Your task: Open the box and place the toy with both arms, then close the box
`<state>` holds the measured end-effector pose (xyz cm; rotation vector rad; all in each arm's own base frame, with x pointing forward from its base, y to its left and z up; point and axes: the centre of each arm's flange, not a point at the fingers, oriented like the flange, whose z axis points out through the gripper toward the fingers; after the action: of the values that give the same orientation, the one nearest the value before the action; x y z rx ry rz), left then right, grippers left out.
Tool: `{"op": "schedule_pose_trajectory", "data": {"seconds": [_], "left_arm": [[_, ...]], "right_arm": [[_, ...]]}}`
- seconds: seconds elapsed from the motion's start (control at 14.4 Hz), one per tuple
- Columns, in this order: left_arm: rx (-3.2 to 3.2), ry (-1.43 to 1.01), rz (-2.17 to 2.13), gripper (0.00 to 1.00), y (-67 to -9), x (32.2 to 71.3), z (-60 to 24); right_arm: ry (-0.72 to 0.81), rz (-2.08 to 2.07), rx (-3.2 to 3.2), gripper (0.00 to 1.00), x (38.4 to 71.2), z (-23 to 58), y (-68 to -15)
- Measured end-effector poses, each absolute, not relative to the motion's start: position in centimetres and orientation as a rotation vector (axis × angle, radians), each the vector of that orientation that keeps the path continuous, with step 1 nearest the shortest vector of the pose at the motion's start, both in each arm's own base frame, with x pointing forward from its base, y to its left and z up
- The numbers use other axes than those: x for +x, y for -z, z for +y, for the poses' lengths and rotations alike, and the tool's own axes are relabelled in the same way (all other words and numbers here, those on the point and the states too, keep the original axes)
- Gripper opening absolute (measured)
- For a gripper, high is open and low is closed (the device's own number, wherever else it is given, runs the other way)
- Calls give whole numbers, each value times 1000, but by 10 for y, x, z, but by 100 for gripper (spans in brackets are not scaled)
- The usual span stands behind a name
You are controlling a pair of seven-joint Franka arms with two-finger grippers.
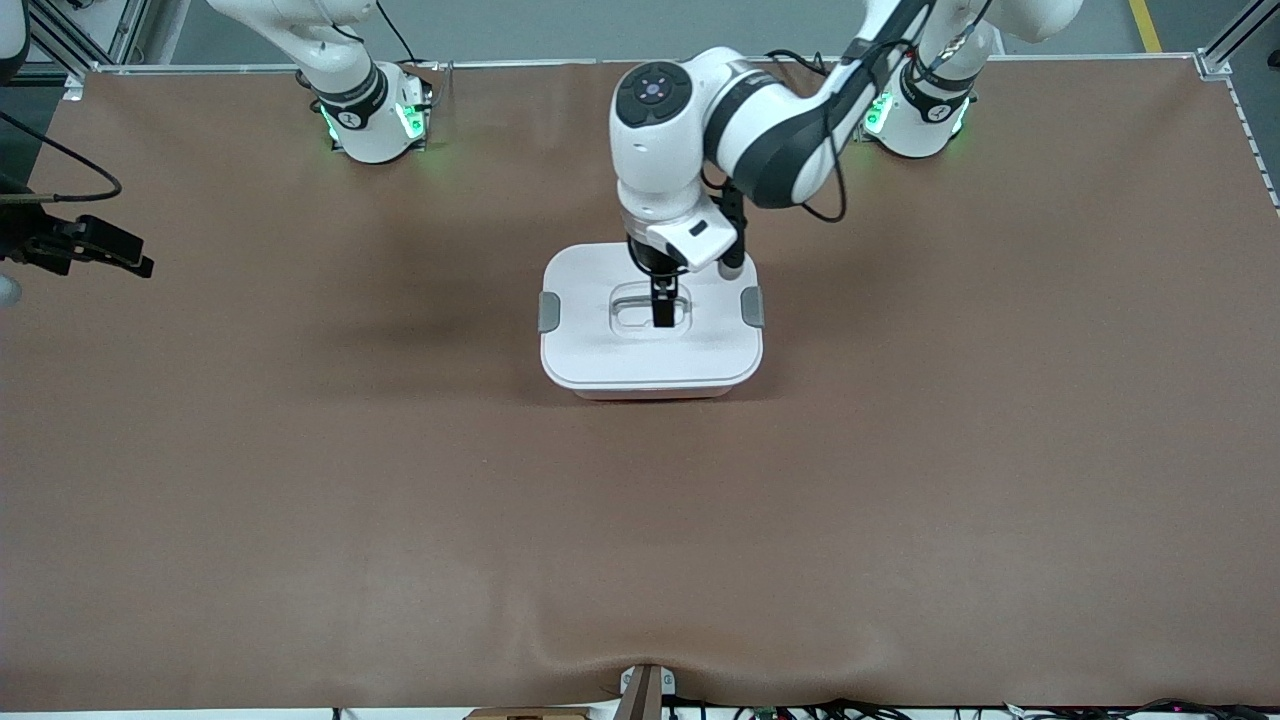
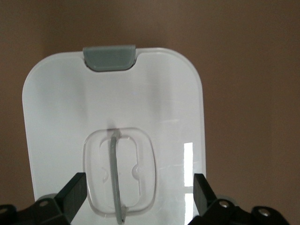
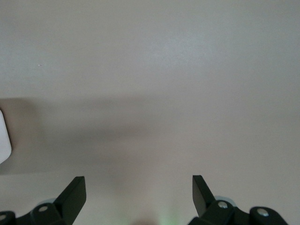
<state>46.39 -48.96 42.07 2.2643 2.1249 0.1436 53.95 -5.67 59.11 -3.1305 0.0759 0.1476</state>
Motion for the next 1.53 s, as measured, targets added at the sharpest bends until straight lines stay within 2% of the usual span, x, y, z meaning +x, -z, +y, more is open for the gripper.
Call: {"op": "schedule_pose_trajectory", "data": {"seconds": [0.77, 1.04, 1.53], "left_arm": [[2577, -134, 1916, 100, -469, 548, -354], [2684, -106, 1822, 100, -474, 563, -317], [2836, -53, 1645, 100, -487, 586, -257]], "right_arm": [[-123, 73, -3131, 100, 541, -56, -598], [-103, 75, -3127, 100, 541, -53, -608], [-187, 70, -3090, 100, 532, -46, -613]]}}
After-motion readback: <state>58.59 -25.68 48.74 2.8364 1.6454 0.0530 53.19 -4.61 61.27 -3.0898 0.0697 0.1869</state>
